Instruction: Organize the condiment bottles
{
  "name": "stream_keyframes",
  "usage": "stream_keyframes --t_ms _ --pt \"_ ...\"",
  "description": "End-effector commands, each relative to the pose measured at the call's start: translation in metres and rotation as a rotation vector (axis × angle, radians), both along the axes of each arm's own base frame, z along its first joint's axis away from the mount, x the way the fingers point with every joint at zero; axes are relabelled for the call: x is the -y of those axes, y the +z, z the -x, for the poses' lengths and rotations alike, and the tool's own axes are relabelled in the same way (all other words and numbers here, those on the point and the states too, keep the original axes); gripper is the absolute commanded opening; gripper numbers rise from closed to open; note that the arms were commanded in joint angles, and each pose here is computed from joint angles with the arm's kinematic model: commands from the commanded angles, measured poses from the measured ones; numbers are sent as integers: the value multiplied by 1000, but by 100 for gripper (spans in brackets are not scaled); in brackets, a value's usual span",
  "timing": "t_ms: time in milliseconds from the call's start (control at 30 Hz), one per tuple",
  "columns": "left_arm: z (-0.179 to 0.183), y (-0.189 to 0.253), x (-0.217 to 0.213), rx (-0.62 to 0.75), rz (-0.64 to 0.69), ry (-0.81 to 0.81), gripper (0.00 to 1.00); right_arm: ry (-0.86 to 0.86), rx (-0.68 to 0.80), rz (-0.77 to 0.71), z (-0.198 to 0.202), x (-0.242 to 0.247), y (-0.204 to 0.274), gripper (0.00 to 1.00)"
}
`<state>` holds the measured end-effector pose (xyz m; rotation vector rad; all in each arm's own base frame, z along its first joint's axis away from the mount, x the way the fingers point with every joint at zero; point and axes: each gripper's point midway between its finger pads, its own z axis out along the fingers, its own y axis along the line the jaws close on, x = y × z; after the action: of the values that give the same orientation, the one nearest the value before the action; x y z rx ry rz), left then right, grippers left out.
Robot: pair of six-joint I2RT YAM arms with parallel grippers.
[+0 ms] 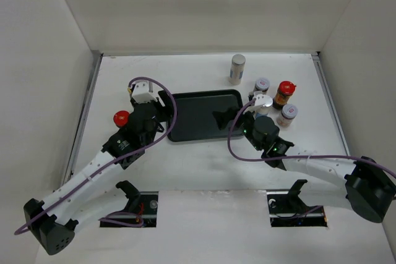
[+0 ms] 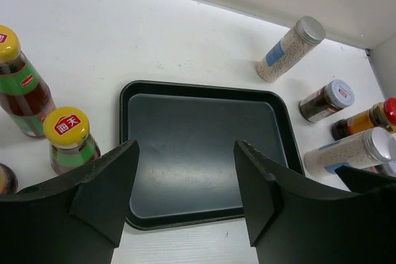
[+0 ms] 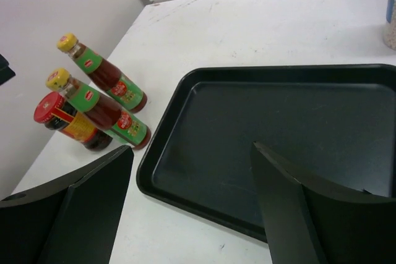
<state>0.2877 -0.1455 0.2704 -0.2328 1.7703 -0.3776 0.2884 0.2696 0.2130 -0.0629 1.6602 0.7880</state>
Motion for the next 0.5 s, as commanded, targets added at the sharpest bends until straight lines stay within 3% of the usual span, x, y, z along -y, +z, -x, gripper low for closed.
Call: stream_keyframes --t_ms 0,67,233,300,400,467 --pt "3 10 -2 34 35 -15 63 19 73 -38 -1 -5 22 79" --pt "7 15 -8 57 41 -11 65 21 70 -28 -2 -6 20 70" --pt "13 18 -36 89 14 73 74 30 82 -22 2 -7 23 28" --pt "16 14 -50 80 -24 128 75 28 58 -20 0 -8 16 16" --pt "17 2 -63 60 -73 200 77 28 35 -2 -2 -8 12 12" --pt "14 -3 -69 43 -122 234 77 28 30 1 -3 -9 9 15"
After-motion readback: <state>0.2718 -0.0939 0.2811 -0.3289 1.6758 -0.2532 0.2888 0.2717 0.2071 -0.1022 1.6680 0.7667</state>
